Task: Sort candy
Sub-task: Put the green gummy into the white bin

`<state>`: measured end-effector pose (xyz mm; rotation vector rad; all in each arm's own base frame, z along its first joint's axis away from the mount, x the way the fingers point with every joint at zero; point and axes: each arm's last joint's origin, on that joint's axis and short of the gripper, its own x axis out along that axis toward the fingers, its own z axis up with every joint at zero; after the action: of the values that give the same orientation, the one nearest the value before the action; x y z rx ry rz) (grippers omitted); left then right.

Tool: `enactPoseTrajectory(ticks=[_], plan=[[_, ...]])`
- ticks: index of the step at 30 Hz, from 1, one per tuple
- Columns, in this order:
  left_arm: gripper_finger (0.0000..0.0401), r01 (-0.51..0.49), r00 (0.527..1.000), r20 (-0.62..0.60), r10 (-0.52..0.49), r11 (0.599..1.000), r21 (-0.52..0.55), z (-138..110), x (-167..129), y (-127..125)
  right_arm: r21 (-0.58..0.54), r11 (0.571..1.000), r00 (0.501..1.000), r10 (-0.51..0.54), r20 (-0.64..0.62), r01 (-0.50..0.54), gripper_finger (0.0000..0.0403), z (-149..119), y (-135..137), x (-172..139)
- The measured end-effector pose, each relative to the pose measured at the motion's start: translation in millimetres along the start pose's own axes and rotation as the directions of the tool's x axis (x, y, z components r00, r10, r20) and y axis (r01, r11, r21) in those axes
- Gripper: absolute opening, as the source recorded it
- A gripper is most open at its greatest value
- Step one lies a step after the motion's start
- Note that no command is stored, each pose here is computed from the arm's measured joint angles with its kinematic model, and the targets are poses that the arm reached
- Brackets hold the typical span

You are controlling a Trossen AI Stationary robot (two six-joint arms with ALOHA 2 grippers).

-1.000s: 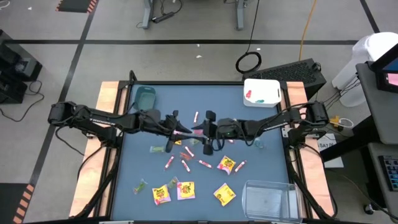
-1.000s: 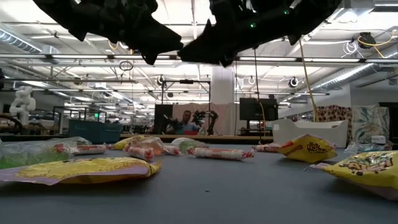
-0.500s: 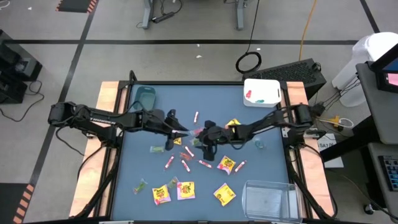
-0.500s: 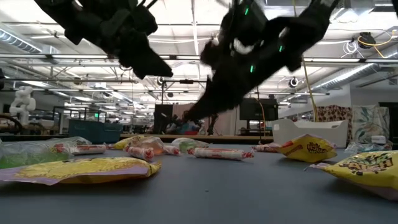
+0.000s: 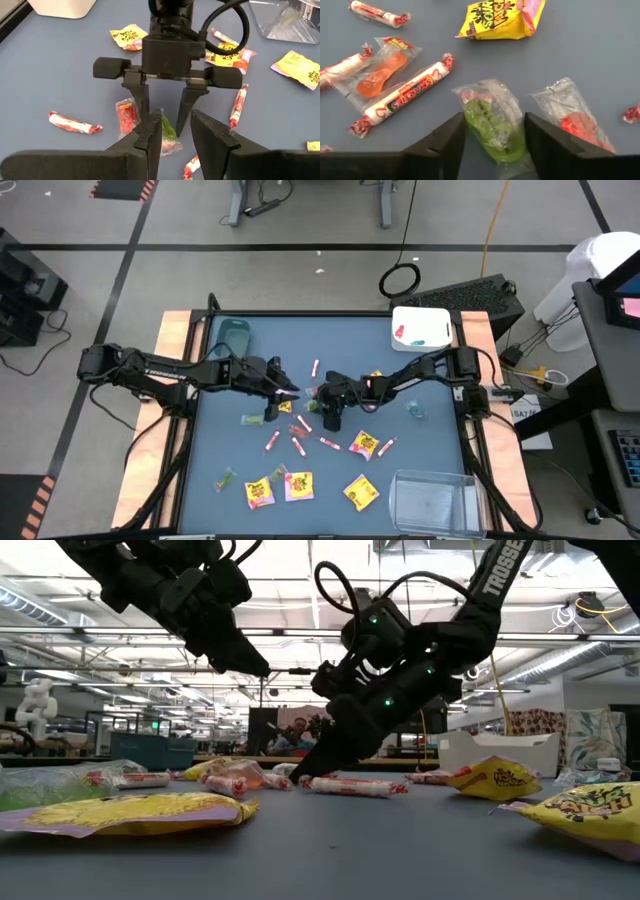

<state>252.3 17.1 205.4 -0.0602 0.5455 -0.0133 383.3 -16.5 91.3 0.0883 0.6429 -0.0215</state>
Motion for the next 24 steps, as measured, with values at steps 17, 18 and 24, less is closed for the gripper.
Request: enactPoseTrajectory(ticks=[17,18,24], plan=[[0.0109,-0.095,0.995,0.002,0.095,0.99,0.106,0.1,-0.2,3.1,-0.033,0.998,0.999,0.047,0.002,-0.046,0.0036,30.0,5.7,-36.9],[0.0109,-0.107,0.994,0.003,0.107,0.988,0.11,0.2,-0.2,3.8,-0.036,0.997,0.998,0.07,-0.004,-0.07,0.0037,33.9,6.9,-43.7],[0.0109,-0.131,0.991,0.003,0.131,0.984,0.12,0.2,-0.5,6.5,-0.08,0.99,0.993,0.119,0.025,-0.116,0.0049,63.7,12.4,-96.1]])
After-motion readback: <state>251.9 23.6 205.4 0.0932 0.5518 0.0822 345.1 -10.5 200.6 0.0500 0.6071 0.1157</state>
